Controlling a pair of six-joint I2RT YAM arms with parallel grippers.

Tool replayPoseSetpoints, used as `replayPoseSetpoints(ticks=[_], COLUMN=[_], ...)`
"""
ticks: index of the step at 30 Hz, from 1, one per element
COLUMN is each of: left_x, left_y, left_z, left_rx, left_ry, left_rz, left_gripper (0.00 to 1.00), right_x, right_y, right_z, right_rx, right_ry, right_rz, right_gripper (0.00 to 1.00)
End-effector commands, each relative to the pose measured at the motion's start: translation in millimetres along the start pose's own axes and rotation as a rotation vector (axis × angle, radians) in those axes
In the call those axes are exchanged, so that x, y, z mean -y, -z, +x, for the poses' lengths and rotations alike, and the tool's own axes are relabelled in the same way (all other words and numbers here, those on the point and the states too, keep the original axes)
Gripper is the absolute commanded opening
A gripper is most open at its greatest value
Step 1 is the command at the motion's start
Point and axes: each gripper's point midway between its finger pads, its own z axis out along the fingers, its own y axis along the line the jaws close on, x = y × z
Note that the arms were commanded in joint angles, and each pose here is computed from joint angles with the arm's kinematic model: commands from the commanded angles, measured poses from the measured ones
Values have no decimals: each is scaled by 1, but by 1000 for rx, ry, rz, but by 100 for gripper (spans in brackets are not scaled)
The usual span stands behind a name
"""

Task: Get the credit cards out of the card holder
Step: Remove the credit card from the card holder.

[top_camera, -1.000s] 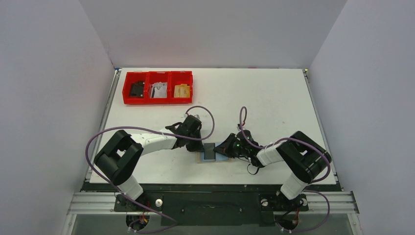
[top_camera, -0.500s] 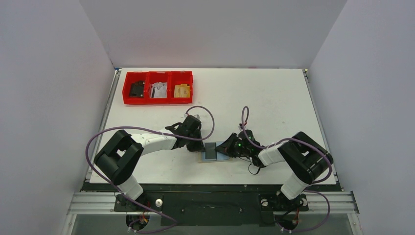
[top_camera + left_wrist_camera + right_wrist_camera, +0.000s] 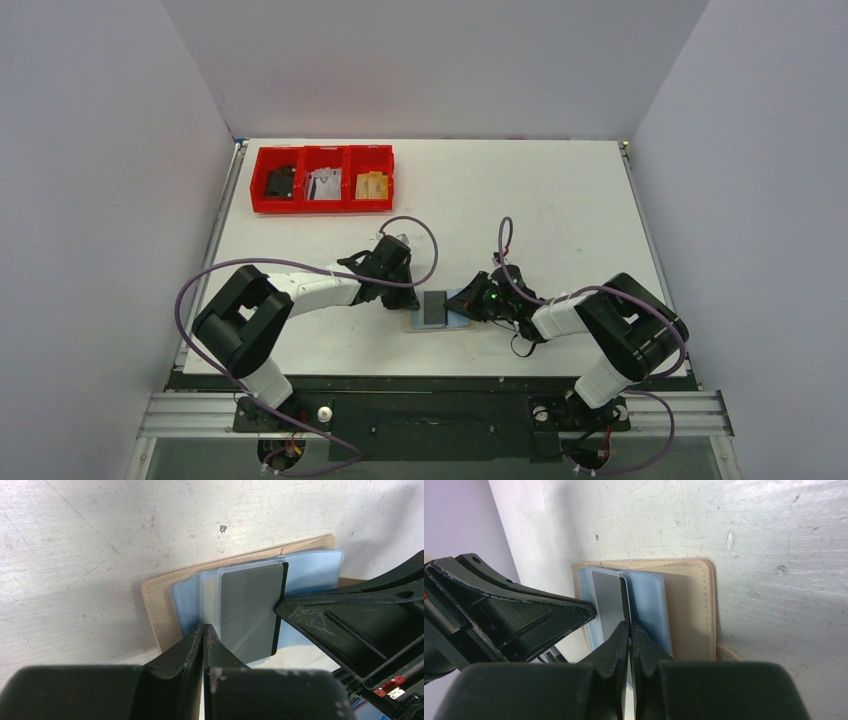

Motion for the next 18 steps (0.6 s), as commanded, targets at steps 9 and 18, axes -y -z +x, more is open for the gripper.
replayPoseSetpoints(ticks=[9,18], left_x=[-50,-49], left_y=[-7,-7], left_z=[19,19], left_rx=[-48,-48], left_ry=[-3,-4], left_rz=[-171,-172], left_gripper=[0,0], right_x=[20,29], right_y=[7,15], right_z=[-14,-19], right_rx=[65,82], right_ry=[55,56], right_rz=[91,116], right_gripper=[0,0])
